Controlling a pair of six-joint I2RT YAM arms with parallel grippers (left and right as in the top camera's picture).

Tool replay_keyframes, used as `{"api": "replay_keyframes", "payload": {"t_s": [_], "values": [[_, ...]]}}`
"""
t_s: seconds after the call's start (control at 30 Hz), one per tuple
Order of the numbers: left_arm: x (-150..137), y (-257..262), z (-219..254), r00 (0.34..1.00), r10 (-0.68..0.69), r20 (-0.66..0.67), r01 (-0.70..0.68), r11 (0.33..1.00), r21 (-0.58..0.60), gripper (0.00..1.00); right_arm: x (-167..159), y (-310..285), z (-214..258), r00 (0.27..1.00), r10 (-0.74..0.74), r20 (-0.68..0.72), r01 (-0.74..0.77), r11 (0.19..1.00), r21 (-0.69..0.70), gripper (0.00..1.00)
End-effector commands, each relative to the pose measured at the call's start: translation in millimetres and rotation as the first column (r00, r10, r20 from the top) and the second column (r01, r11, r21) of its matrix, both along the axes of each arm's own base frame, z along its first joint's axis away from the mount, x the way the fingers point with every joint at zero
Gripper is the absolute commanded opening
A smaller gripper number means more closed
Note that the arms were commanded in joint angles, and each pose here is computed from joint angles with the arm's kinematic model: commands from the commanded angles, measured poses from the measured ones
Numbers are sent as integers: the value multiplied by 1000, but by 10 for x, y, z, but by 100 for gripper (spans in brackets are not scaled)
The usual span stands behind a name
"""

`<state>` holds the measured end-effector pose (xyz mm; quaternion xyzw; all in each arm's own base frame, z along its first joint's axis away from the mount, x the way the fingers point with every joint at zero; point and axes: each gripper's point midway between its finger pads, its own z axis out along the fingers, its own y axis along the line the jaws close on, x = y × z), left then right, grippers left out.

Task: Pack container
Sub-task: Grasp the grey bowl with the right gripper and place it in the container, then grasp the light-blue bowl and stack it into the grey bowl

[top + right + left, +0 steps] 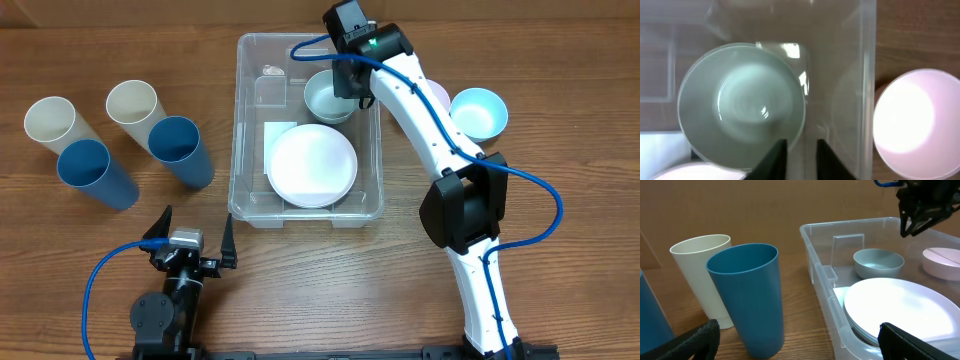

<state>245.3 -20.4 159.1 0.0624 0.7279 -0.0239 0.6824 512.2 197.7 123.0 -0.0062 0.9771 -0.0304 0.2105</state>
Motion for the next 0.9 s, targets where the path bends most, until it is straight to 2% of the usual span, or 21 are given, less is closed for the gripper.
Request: {"api": "replay_keyframes", "payload": {"t_s": [0.0,0.07,0.17,0.23,0.27,0.3,0.43,0.57,0.63,0.77,0.87], "values": [[1,31,-6,1000,13,3,-13,1000,13,100,27,53,806,990,10,139,-19,998,68,46],[1,31,-6,1000,13,3,-13,1000,13,100,-30,-7,1211,981,-4,194,-15,995,95,62],[1,31,-6,1000,12,3,-13,1000,13,100,-90,-369,1691,959,-131,250,90,981,169,76],[1,31,-6,1000,13,3,-13,1000,13,100,-106,-706,1723,948,-240,212,192,956,223,82],[1,31,-6,1000,12,3,-12,1000,13,100,-108,-1149,1628,921,-366,130,321,906,275,84],[1,31,-6,1000,12,3,-12,1000,13,100,-113,-1374,1591,903,-420,89,377,874,305,85],[1,31,-6,1000,13,3,-13,1000,13,100,-166,-2219,1523,833,-554,-8,516,770,375,88],[1,31,-6,1000,13,3,-13,1000,13,100,-279,-2809,1153,762,-638,-114,637,704,315,88],[1,31,-6,1000,13,3,-13,1000,13,100,-303,-2963,760,730,-655,-194,682,681,267,88],[1,31,-6,1000,12,3,-13,1000,13,100,-365,-3004,48,696,-649,-307,714,673,193,88],[1,31,-6,1000,12,3,-13,1000,13,100,-434,-3055,-303,670,-655,-349,732,661,166,87]]}}
